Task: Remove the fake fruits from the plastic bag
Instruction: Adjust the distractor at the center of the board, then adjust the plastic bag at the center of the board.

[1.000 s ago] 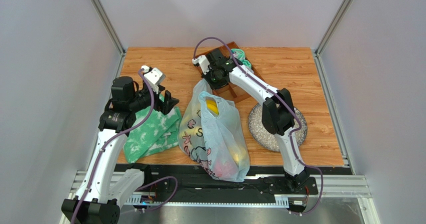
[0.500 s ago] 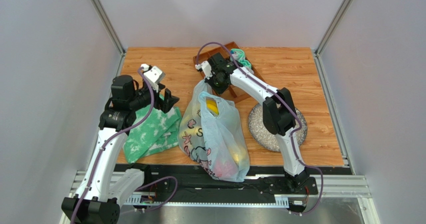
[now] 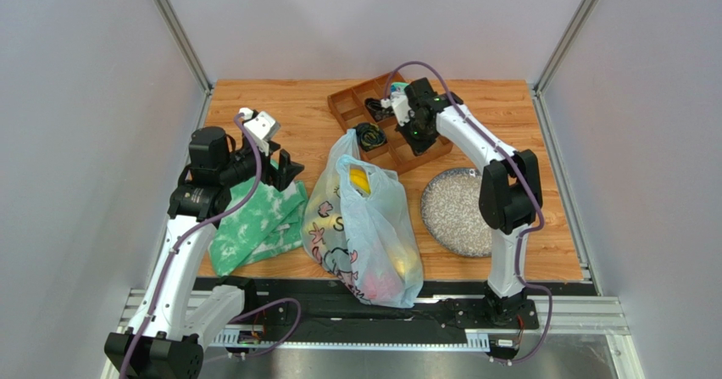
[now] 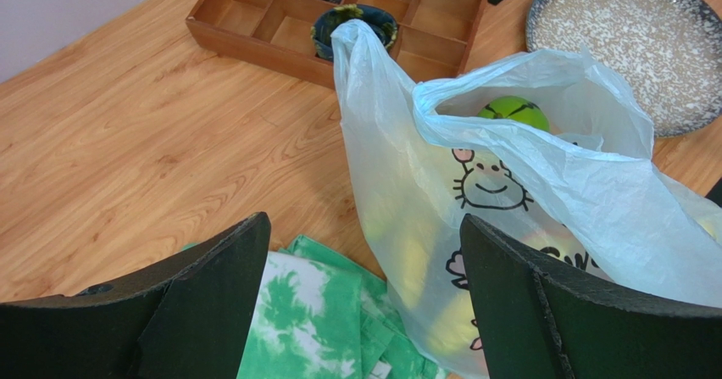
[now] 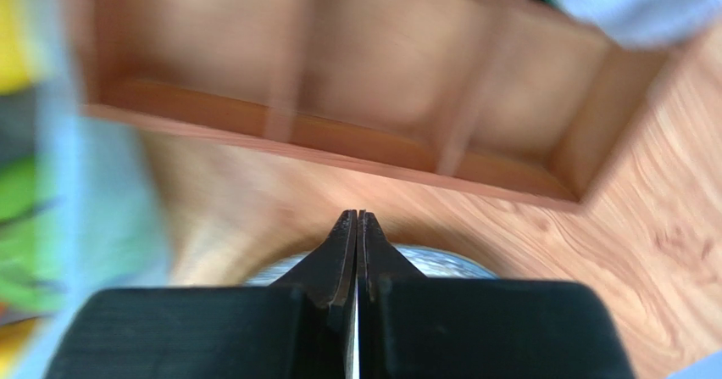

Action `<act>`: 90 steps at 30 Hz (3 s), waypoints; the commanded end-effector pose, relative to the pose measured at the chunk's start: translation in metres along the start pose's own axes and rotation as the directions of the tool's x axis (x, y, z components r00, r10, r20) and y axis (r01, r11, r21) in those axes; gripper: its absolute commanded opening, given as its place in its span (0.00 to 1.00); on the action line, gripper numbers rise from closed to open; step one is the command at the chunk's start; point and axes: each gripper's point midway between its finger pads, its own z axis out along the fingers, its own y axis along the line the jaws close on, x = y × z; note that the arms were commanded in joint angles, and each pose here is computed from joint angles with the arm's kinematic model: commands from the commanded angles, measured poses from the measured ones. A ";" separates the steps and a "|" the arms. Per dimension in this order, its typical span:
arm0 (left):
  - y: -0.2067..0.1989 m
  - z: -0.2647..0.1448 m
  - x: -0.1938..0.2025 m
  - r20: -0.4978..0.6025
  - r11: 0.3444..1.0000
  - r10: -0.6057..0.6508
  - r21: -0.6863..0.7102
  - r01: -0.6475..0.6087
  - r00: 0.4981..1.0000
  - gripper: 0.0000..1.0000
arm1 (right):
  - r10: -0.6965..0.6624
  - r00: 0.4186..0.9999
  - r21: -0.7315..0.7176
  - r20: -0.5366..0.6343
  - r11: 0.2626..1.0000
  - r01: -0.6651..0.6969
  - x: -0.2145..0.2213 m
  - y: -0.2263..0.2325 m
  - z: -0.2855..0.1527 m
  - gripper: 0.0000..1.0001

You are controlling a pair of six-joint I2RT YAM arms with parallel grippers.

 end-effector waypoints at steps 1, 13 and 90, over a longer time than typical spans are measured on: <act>-0.001 0.000 -0.008 0.027 1.000 0.003 0.005 -0.003 1.000 0.92 | 0.026 1.000 0.053 -0.013 0.998 -0.025 0.002 -0.040 0.006 0.00; 0.002 0.000 -0.004 -0.011 1.000 0.018 0.001 -0.018 1.000 0.92 | 0.041 0.996 0.042 0.083 0.998 -0.045 -0.034 -0.063 0.008 0.00; -0.004 0.190 0.041 -0.413 0.880 -0.388 0.099 0.464 0.824 0.51 | 0.070 0.952 -0.514 0.297 0.852 0.098 -0.067 0.196 -0.189 0.77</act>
